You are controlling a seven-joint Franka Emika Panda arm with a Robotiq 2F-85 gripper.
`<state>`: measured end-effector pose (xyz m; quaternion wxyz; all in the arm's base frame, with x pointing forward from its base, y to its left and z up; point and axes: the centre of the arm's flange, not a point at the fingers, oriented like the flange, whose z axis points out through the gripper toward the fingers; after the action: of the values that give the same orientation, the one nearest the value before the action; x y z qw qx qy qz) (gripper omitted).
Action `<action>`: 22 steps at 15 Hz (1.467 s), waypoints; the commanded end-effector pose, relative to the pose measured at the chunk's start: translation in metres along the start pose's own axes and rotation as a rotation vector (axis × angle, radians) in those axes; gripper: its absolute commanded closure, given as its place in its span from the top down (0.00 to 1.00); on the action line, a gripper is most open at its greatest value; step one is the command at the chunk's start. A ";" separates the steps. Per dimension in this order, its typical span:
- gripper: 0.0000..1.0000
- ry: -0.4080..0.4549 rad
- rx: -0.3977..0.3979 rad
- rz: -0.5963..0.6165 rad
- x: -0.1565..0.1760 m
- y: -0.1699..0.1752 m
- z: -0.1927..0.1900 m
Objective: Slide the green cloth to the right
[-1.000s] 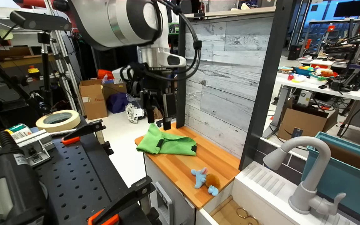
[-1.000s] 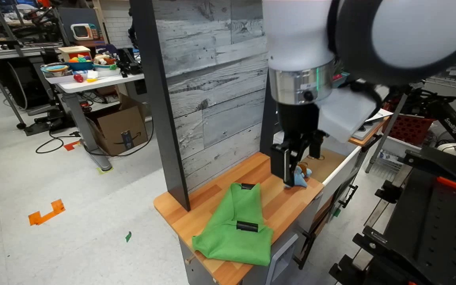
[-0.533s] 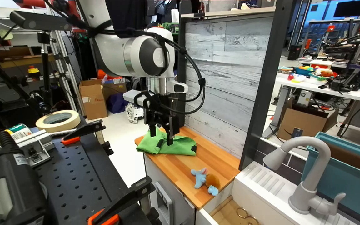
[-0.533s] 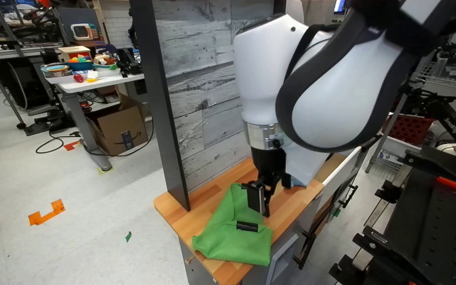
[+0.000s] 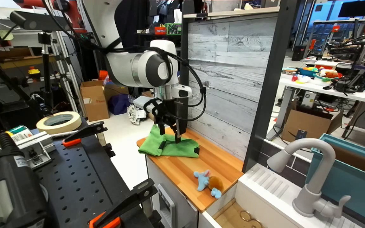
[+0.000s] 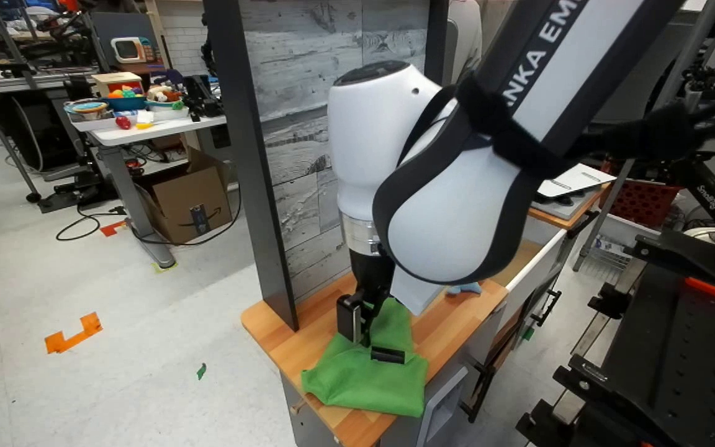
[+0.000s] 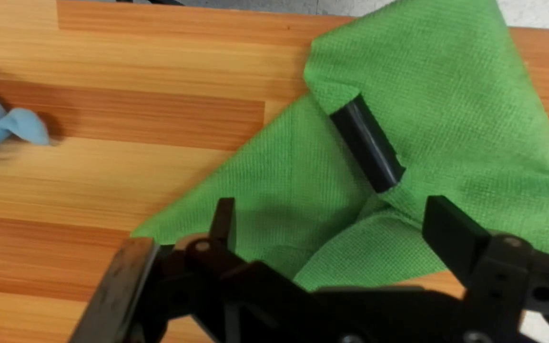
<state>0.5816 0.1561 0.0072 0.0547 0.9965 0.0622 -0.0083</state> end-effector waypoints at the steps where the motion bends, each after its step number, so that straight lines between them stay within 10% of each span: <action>1: 1.00 0.017 0.017 0.003 0.017 -0.013 0.016; 22: 1.00 -0.011 -0.005 -0.004 0.025 0.033 0.062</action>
<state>0.6030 0.1440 -0.0439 0.0598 0.9955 0.0726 -0.0070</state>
